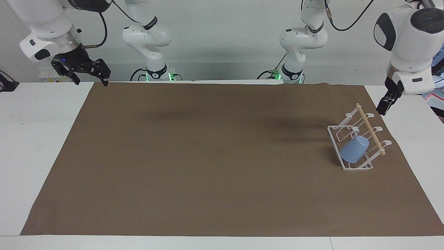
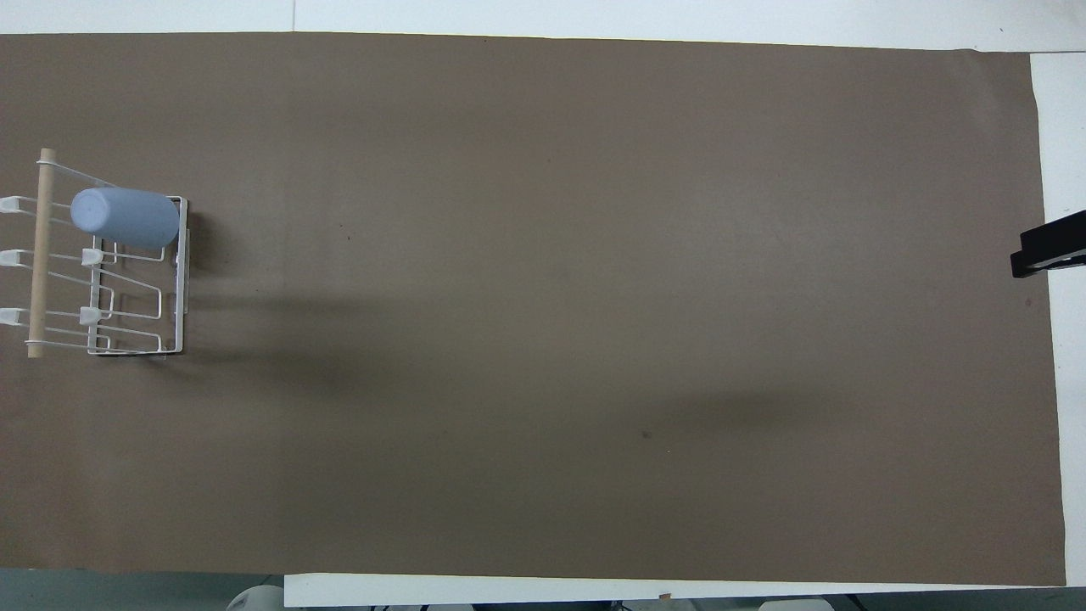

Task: Hang cup on cup holder

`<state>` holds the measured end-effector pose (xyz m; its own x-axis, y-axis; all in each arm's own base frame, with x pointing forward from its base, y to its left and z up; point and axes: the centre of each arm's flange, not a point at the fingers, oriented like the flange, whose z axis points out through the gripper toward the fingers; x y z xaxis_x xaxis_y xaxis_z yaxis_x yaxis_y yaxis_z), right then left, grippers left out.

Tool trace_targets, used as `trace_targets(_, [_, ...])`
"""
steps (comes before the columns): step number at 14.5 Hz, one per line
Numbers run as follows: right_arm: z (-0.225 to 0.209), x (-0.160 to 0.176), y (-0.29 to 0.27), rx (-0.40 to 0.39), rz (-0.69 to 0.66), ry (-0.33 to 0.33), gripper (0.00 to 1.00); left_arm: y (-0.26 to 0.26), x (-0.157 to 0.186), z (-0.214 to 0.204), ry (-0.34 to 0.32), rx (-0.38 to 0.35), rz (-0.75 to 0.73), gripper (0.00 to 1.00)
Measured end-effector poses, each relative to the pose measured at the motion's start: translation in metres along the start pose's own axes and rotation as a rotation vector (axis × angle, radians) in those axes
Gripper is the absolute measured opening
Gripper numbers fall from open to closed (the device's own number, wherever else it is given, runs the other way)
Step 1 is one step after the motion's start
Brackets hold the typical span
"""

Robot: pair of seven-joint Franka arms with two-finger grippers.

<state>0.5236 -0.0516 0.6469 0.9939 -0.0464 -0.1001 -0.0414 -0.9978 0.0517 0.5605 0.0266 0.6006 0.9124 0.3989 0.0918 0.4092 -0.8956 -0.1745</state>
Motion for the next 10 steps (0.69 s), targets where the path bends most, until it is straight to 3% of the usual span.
trace_targets(4, [0.000, 0.000, 0.000, 0.000, 0.000, 0.000, 1.00, 0.023, -0.018, -0.014, -0.033, -0.134, 0.246, 1.00])
trace_targets(10, [0.000, 0.000, 0.000, 0.000, 0.000, 0.000, 1.00, 0.073, -0.048, -0.043, -0.019, -0.162, 0.387, 1.00])
